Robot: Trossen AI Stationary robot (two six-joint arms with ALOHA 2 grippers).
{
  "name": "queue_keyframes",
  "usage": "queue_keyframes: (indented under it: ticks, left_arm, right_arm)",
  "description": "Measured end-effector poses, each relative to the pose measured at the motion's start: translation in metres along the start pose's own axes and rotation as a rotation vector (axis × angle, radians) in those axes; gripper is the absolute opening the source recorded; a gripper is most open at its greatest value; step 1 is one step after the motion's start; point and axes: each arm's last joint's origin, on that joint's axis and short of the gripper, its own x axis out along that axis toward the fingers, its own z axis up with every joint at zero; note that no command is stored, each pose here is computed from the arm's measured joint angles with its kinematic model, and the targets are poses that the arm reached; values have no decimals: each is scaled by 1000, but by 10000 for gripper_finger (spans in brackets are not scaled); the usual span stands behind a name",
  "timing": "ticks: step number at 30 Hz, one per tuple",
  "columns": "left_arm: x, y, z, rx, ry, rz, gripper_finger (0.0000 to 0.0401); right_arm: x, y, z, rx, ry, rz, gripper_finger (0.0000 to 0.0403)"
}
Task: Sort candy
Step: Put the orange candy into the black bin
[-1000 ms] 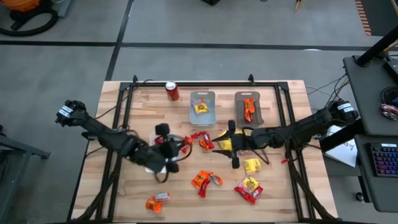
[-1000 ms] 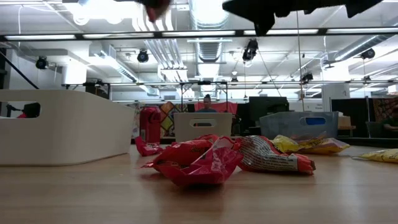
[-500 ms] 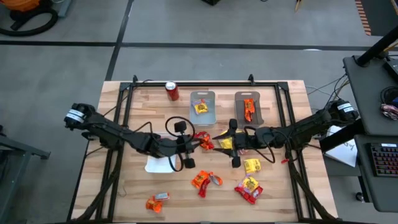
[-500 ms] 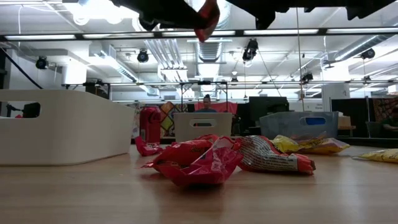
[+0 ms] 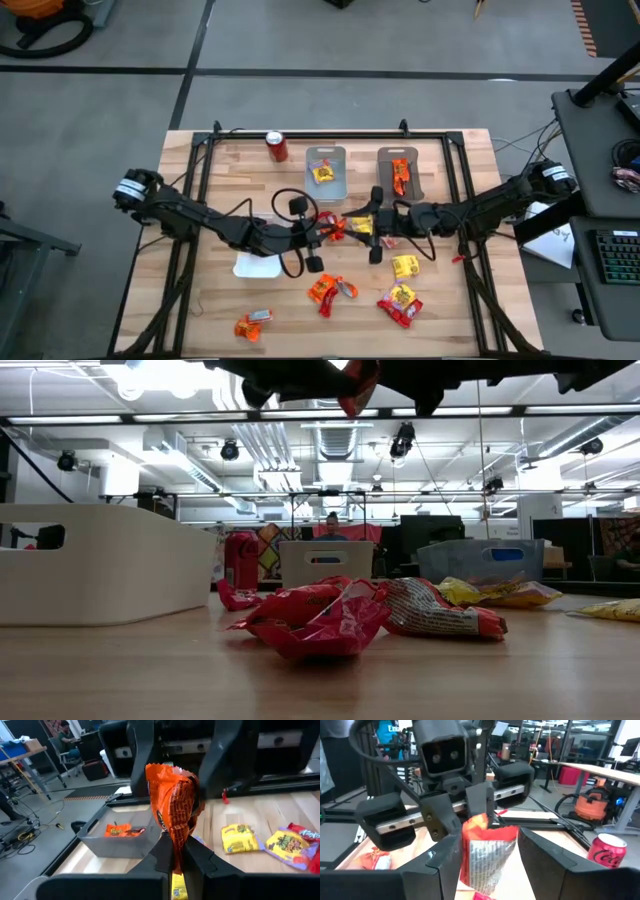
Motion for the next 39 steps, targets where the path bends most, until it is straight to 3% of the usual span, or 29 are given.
queue_keyframes:
  ticks: [6, 13, 23, 27, 33, 39]
  left_arm:
    - [5, -3, 3, 5, -2, 2, 8]
    - [5, -3, 5, 1, -5, 5, 32]
    - [-3, 3, 8, -28, 43, 1, 101]
    - [-12, 9, 4, -59, 146, 4, 123]
    - [-32, 24, 3, -55, 270, 60, 134]
    - [-50, 38, 14, -59, 280, 72, 135]
  right_arm:
    - [2, 1, -4, 0, 9, 1, 151]
    - [3, 1, -3, -6, 5, 0, 28]
    - [5, -2, 1, -36, 26, -48, 20]
    - [6, -19, 7, -41, 170, -249, 20]
    - [-9, -63, 6, -37, 566, -703, 19]
    - [-36, -105, -4, 193, 836, -965, 21]
